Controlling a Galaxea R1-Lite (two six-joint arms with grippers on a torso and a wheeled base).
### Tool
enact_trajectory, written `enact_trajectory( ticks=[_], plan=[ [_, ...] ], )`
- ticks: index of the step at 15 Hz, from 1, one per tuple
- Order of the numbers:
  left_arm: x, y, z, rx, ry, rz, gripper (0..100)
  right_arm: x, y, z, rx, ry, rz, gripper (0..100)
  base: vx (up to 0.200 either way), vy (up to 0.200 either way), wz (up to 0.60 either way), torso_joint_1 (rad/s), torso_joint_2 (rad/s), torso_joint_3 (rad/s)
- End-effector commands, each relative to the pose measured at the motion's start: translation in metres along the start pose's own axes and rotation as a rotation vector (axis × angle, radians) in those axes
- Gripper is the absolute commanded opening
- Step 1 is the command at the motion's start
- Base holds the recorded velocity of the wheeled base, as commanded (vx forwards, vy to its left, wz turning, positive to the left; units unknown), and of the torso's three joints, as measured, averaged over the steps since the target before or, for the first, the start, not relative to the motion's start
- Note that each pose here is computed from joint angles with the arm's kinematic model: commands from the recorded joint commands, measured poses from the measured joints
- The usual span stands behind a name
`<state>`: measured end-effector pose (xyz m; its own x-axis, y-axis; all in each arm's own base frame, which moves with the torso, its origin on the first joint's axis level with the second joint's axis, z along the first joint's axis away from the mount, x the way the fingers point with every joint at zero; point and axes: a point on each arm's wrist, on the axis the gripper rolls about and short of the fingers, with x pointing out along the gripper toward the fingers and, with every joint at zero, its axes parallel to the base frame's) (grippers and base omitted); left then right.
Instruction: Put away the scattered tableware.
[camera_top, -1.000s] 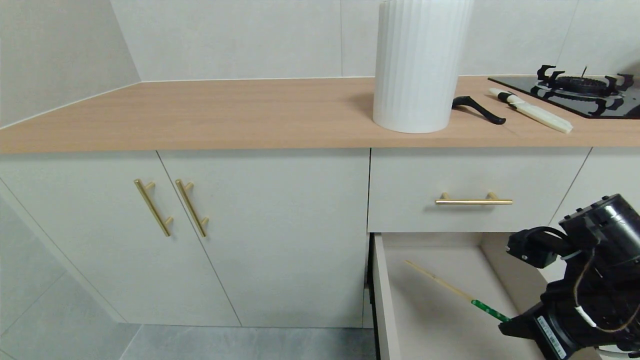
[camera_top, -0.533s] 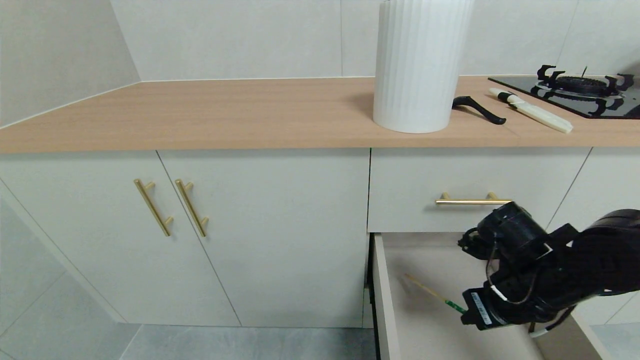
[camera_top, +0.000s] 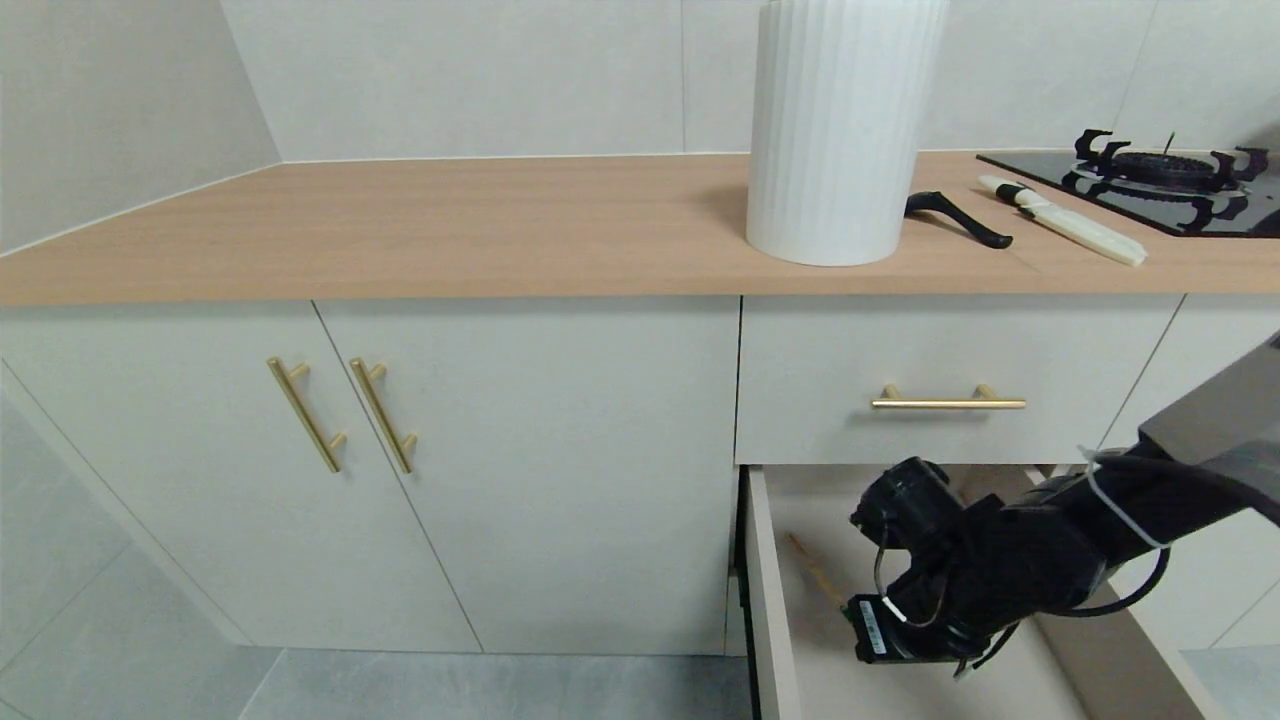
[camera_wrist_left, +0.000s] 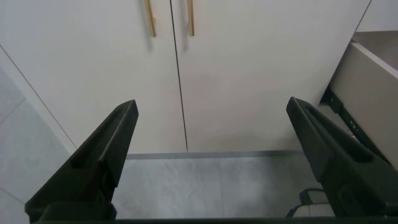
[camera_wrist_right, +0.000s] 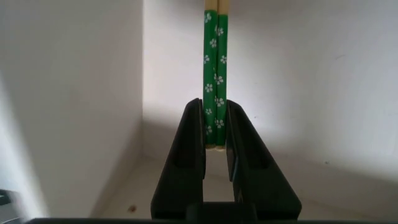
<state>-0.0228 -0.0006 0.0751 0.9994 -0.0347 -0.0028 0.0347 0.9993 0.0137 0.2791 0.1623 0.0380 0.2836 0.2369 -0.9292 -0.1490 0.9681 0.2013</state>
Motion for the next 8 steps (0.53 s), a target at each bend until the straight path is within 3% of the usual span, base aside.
enact_trajectory(
  ticks=[1, 3, 8],
  plan=[
    [0.0, 0.0, 0.0, 0.0, 0.0, -0.001, 100, 0.018, 0.003, -0.007, -0.014, 0.049, -0.018, 0, 0.0, 0.0, 0.0, 0.0, 0.0, 0.0],
    [0.0, 0.0, 0.0, 0.0, 0.0, -0.001, 100, 0.04, 0.008, -0.015, -0.017, 0.059, -0.08, 0, 0.0, 0.0, 0.0, 0.0, 0.0, 0.0],
    [0.0, 0.0, 0.0, 0.0, 0.0, -0.001, 100, 0.044, 0.008, -0.016, -0.022, 0.06, -0.091, 0, 0.0, 0.0, 0.0, 0.0, 0.0, 0.0]
  ],
)
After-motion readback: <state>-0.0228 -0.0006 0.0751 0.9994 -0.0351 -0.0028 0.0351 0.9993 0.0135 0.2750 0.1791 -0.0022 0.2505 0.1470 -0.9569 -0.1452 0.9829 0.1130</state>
